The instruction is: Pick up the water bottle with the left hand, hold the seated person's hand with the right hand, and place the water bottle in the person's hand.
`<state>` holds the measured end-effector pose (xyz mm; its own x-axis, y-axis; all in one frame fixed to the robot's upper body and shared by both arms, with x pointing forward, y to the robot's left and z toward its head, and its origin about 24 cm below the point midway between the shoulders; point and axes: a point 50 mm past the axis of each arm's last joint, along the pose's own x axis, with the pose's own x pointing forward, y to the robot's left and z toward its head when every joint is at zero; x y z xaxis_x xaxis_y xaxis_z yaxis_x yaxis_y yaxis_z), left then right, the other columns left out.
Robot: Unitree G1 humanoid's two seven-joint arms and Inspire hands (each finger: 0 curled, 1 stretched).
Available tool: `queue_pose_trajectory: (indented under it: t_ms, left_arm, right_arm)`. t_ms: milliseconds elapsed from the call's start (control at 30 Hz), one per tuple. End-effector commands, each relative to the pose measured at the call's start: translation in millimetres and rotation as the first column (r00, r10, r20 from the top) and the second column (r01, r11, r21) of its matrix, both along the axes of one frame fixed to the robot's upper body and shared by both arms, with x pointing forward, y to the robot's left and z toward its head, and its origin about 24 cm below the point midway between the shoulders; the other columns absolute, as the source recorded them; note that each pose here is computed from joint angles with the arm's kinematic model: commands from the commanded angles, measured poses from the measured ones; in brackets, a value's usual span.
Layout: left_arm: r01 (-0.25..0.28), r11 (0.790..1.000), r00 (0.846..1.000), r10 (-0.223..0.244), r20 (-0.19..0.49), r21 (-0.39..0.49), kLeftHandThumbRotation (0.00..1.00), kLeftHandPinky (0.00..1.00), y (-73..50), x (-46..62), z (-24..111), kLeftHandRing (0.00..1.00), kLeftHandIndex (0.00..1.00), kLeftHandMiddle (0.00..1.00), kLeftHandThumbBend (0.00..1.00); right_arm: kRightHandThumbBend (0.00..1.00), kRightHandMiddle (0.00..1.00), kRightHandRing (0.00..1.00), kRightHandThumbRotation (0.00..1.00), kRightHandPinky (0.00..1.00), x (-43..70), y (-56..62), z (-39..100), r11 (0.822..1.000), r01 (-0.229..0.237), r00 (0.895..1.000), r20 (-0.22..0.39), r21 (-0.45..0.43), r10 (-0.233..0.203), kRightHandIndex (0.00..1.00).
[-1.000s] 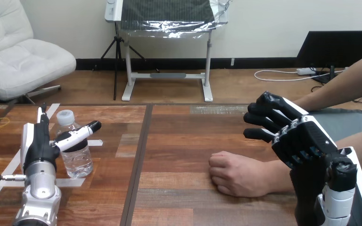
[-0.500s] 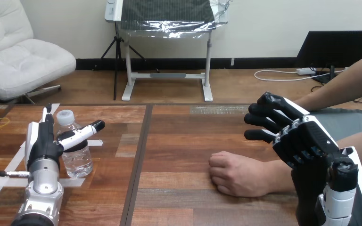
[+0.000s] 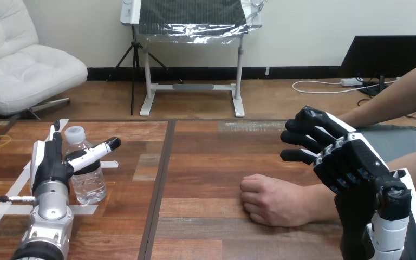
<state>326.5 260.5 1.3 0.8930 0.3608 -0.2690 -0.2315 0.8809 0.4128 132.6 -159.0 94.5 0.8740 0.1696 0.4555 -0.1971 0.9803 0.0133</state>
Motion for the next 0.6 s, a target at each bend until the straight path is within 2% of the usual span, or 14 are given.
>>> queue_pose_trajectory:
  t_ms: [0, 333, 567]
  left_arm:
    - [0.032, 0.999, 0.997, -0.031, 0.074, -0.012, 0.34, 0.94, -9.6, 22.9, 27.2, 1.0, 1.0, 1.0, 1.0]
    - [0.04, 0.999, 0.999, -0.039, 0.038, -0.037, 0.35, 0.95, -11.3, 24.6, 26.1, 1.0, 1.0, 1.0, 1.0]
    - [0.041, 0.998, 0.999, -0.04, 0.017, -0.056, 0.32, 0.96, -12.3, 25.8, 25.9, 1.0, 1.0, 1.0, 1.0]
  right_arm:
    - [0.8, 0.78, 0.77, 1.0, 0.69, 4.6, -0.6, 11.1, 1.0, 0.004, 0.997, 0.083, 0.003, -0.004, 0.79]
    - [0.79, 0.78, 0.77, 1.0, 0.69, 4.4, -1.0, 11.3, 1.0, 0.001, 0.996, 0.088, 0.004, -0.001, 0.79]
    - [0.79, 0.79, 0.77, 1.0, 0.69, 3.8, -1.4, 11.4, 1.0, -0.003, 0.996, 0.086, 0.006, 0.003, 0.79]
